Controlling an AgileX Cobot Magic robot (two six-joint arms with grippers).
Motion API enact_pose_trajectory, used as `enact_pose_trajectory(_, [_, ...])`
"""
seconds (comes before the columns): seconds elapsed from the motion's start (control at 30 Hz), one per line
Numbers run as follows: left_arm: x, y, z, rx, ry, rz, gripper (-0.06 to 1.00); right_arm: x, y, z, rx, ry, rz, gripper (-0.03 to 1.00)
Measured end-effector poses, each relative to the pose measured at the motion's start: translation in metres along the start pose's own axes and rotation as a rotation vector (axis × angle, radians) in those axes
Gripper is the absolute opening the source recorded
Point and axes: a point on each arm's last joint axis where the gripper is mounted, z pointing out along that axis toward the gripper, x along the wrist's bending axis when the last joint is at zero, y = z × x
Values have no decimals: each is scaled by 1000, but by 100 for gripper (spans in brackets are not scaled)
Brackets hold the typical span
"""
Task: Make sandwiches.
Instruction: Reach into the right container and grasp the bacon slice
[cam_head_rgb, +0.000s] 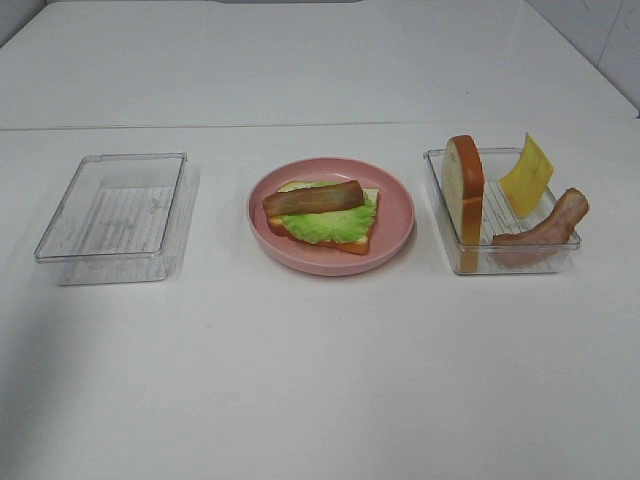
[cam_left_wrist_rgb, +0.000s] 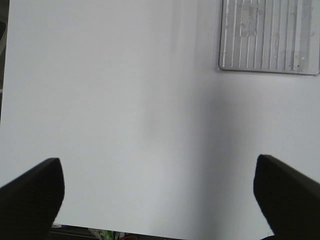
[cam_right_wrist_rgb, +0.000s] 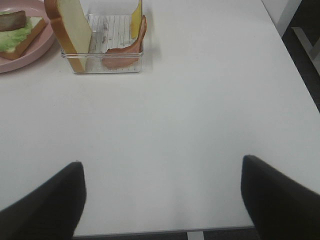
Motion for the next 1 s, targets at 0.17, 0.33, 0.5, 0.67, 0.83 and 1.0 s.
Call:
enact_pose_trajectory(0.17, [7, -70, -8, -140, -32, -10, 94, 0, 0, 0, 0, 0, 0, 82])
enact_pose_trajectory(0.33, [12, -113, -12, -231, -45, -15, 94, 0, 0, 0, 0, 0, 0, 82])
enact_pose_trajectory(0.5, [16, -148, -19, -331, -57, -23, 94, 0, 0, 0, 0, 0, 0, 82])
enact_pose_trajectory(0.67, [20, -182, -30, -478, -77, -35, 94, 0, 0, 0, 0, 0, 0, 82])
enact_pose_trajectory(0.83, [24, -212, -41, -643, -93, -45, 94, 0, 0, 0, 0, 0, 0, 82])
enact_pose_trajectory(1.0, [27, -236, -50, -788, -106, -46, 94, 0, 0, 0, 0, 0, 0, 82])
